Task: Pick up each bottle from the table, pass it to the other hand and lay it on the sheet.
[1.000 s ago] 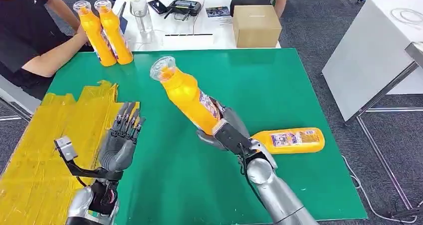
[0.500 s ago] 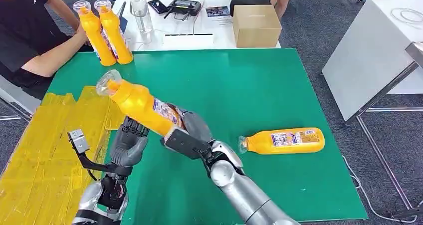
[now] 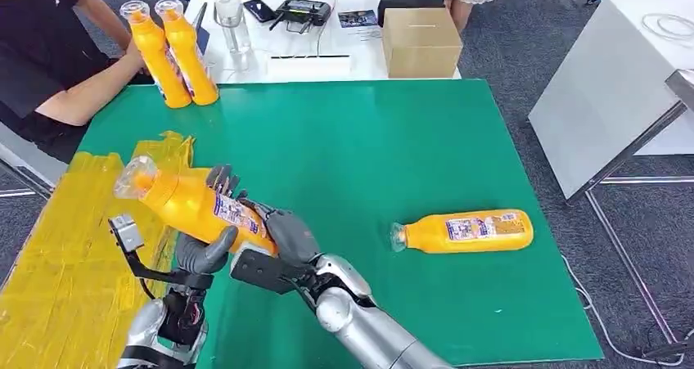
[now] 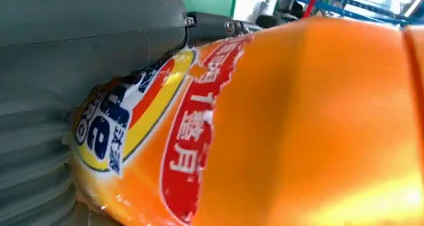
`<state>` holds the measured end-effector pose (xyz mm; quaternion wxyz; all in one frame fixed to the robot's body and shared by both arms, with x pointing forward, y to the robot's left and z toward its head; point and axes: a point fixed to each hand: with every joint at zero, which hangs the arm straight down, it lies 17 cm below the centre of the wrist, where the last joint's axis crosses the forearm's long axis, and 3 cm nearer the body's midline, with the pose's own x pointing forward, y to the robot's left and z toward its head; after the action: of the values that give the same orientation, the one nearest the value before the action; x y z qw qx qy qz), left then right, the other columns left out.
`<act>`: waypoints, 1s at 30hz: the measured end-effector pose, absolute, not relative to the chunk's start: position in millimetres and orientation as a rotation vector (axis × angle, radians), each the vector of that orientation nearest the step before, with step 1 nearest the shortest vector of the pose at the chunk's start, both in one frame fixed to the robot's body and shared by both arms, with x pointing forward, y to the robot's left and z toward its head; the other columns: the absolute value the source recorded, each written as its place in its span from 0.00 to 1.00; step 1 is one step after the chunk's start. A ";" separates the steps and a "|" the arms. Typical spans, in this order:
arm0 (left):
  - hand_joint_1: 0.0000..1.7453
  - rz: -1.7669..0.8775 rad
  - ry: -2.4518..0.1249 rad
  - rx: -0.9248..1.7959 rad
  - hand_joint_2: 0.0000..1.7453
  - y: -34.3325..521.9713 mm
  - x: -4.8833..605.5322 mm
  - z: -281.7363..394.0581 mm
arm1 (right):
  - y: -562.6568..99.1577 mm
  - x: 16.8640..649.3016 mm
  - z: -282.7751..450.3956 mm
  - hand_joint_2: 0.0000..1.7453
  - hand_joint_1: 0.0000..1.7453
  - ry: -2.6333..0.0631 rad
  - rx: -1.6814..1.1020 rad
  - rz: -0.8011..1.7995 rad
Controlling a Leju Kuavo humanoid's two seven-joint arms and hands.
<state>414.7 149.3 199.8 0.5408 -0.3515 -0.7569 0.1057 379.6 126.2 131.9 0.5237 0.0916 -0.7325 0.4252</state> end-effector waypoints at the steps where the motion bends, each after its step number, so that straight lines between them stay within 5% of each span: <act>1: 0.00 0.251 -1.797 -0.833 1.00 149.7 414.3 198.8 | 126.7 378.8 130.4 1.00 1.00 -1.750 0.220 1.022; 16: 0.00 0.266 -1.785 -0.814 1.00 153.6 412.3 190.9 | 131.3 372.9 122.2 1.00 1.00 -1.732 0.226 1.045; 17: 0.32 0.269 -1.786 -0.809 1.00 154.9 412.4 190.2 | 132.6 371.7 121.6 1.00 1.00 -1.731 0.227 1.049; 18: 1.00 0.272 -1.787 -0.803 1.00 156.3 412.4 189.4 | 133.8 370.6 120.7 1.00 1.00 -1.729 0.228 1.053; 30: 1.00 0.255 -1.821 -0.749 1.00 160.8 410.2 188.8 | 134.2 369.2 117.1 1.00 1.00 -1.727 0.222 1.054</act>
<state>410.2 160.8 188.8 0.5463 -0.3158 -0.7683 0.1077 369.2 134.2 117.1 0.5253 0.0928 -0.7221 0.4404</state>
